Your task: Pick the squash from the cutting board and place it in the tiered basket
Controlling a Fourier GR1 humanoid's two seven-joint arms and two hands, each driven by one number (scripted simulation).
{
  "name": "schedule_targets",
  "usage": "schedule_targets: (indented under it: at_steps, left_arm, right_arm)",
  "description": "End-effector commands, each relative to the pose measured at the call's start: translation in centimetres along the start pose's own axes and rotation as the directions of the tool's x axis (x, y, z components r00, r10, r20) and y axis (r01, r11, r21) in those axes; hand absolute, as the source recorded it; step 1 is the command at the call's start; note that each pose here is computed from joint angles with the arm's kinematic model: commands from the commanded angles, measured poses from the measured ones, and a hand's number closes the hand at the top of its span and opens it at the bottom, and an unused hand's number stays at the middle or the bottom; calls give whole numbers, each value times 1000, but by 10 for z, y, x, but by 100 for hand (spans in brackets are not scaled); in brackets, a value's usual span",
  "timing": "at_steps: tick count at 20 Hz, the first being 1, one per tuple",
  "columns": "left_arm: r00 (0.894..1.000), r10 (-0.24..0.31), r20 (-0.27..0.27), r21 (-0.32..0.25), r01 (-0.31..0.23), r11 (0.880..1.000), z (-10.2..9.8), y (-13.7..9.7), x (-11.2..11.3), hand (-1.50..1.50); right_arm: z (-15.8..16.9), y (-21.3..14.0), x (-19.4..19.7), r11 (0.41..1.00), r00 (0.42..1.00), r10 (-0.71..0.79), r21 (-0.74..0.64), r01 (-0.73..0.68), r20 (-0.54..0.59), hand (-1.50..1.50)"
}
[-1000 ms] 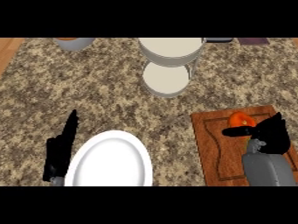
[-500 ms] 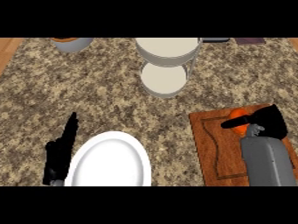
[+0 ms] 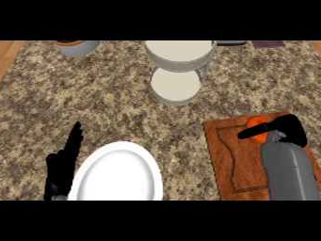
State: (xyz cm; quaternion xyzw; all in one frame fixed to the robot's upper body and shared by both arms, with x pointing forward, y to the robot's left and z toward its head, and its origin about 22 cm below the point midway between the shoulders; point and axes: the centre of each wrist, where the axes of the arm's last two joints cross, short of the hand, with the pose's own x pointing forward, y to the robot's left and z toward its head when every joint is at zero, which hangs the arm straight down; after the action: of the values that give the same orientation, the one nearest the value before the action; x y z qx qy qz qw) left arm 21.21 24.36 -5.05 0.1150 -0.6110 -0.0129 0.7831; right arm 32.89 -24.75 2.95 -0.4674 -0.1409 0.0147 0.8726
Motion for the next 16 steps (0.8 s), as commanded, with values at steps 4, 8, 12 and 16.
schedule_targets:
  at_steps: [4,8,12,16]
  left_arm:
    - [1000,-5,-17,10,5,1000,-3,-6,-6,0]
    - [1000,0,-18,-2,0,1000,-7,-4,1,0]
    - [1000,-11,-27,-1,11,1000,-11,-1,-2,0]
    - [1000,-7,-20,9,7,1000,7,5,-7,0]
  right_arm:
    - [4,15,3,999,975,10,52,2,-224,-150]
    - [4,17,3,999,974,-9,39,19,-227,150]
    - [14,17,17,1000,983,7,29,-2,-184,150]
    - [13,27,1,999,990,45,1,-46,-136,150]
